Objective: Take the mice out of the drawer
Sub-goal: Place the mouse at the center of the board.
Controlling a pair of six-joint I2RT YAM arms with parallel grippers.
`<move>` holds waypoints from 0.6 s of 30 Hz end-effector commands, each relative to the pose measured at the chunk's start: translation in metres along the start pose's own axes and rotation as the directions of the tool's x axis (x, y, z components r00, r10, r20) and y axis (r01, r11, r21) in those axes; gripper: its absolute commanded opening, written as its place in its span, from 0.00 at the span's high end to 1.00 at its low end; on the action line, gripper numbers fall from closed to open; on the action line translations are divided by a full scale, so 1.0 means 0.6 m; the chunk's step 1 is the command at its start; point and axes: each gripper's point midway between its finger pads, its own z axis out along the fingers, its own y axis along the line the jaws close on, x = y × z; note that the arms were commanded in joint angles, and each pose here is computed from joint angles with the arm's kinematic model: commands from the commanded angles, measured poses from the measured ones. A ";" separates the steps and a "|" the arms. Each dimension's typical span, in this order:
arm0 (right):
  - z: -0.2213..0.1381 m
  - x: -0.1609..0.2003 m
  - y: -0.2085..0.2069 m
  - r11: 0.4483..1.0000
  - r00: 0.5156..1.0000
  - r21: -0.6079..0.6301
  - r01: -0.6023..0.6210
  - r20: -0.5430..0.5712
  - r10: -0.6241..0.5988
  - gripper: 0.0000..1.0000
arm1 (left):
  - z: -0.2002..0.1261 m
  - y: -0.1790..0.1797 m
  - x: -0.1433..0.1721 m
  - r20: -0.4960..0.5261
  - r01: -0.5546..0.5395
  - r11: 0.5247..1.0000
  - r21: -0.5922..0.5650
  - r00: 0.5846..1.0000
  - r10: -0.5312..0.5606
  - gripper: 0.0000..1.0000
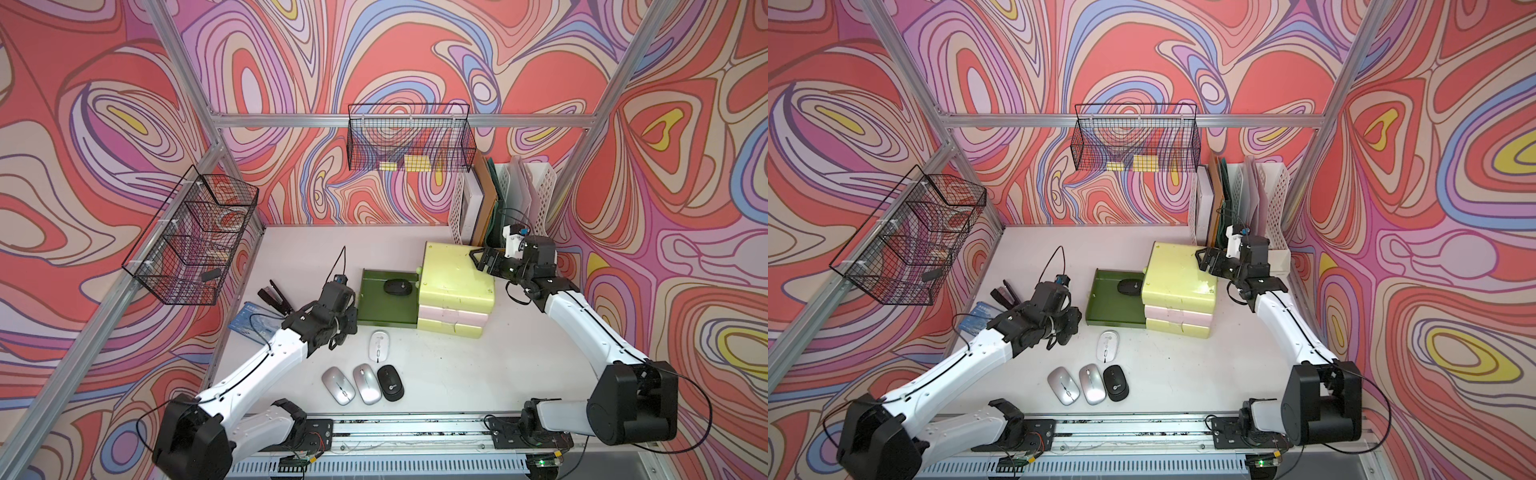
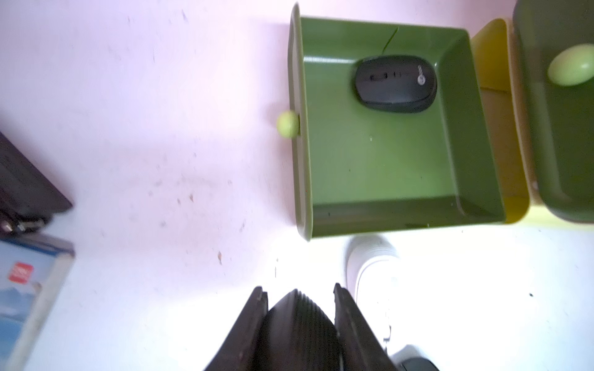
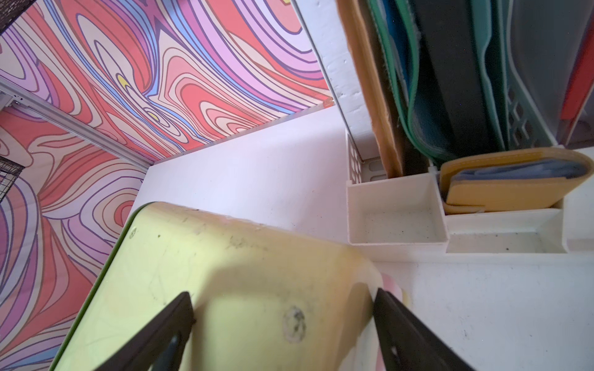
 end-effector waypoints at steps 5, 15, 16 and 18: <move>0.010 0.176 -0.056 0.990 0.939 0.128 -0.059 -0.329 0.099 0.09 | 0.065 0.002 0.111 -0.132 0.265 0.961 0.080 0.958 -0.253 0.82; 0.010 0.178 -0.056 0.990 0.938 0.130 -0.054 -0.332 0.095 0.09 | 0.100 0.001 0.078 -0.052 0.334 0.925 0.183 0.942 -0.330 0.82; 0.010 0.179 -0.057 0.990 0.938 0.131 -0.055 -0.333 0.096 0.09 | 0.103 0.000 0.076 -0.048 0.336 0.923 0.186 0.942 -0.333 0.82; 0.011 0.179 -0.057 0.990 0.938 0.132 -0.054 -0.333 0.095 0.09 | 0.108 -0.001 0.073 -0.048 0.345 0.918 0.196 0.938 -0.343 0.82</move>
